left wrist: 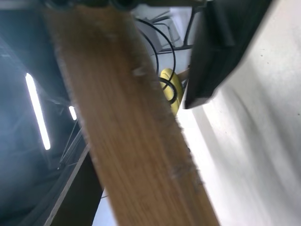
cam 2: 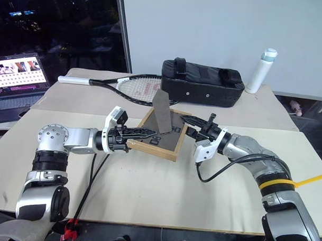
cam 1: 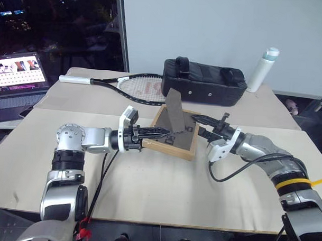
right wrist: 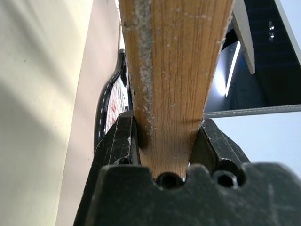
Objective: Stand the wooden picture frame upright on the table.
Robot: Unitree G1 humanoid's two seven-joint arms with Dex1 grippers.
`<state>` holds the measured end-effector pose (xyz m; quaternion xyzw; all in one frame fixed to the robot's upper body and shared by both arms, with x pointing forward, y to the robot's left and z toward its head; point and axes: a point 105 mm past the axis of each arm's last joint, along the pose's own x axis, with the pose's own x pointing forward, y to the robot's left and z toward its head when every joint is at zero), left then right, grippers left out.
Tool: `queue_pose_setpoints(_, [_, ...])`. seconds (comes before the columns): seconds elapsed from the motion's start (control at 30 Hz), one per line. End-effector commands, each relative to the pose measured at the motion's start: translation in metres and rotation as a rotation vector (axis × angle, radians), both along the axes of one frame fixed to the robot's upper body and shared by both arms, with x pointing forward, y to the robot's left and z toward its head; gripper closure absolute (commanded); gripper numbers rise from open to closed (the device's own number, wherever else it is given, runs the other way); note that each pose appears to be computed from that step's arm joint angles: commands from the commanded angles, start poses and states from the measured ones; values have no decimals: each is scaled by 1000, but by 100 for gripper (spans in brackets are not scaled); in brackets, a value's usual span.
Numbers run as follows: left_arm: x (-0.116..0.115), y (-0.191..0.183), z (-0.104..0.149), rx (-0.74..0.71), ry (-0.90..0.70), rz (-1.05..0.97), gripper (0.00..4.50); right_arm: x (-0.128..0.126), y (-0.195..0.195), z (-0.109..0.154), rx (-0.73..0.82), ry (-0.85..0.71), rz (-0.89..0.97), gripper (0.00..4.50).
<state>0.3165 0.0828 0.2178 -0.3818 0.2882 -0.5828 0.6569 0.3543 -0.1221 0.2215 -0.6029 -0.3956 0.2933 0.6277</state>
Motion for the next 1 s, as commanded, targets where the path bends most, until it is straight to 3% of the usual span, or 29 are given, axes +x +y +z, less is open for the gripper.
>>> queue_pose_setpoints(0.03, [5, 30, 43, -145, -253, 159, 0, 0, -9, 22, 79, 1, -1, 328])
queue_pose_setpoints(0.13, [1, 53, 53, -115, -407, 228, 0, 9, -16, 15, 166, 185, -25, 328])
queue_pose_setpoints(0.27, [-4, 63, 46, -24, -541, 224, 0, 16, -17, -5, 261, 532, -10, 329])
queue_pose_setpoints(0.33, [-3, 67, 43, 10, -693, 277, 0, 26, -23, -15, 375, 764, -37, 329])
queue_pose_setpoints(0.47, [17, 53, 17, 173, -817, 376, 0, 48, -40, -28, 737, 1221, -98, 329])
queue_pose_setpoints(0.53, [19, 48, 11, 216, -892, 392, 0, 51, -45, -39, 832, 1388, -149, 329])
queue_pose_setpoints(0.63, [20, 45, 2, 255, -935, 397, 0, 54, -49, -42, 952, 1496, -155, 329])
queue_pose_setpoints(0.83, [15, 23, -10, 276, -979, 374, 0, 61, -57, -74, 1018, 1617, -263, 329])
queue_pose_setpoints(1.0, [15, 19, -21, 312, -954, 365, 0, 51, -41, -88, 882, 1689, -203, 330])
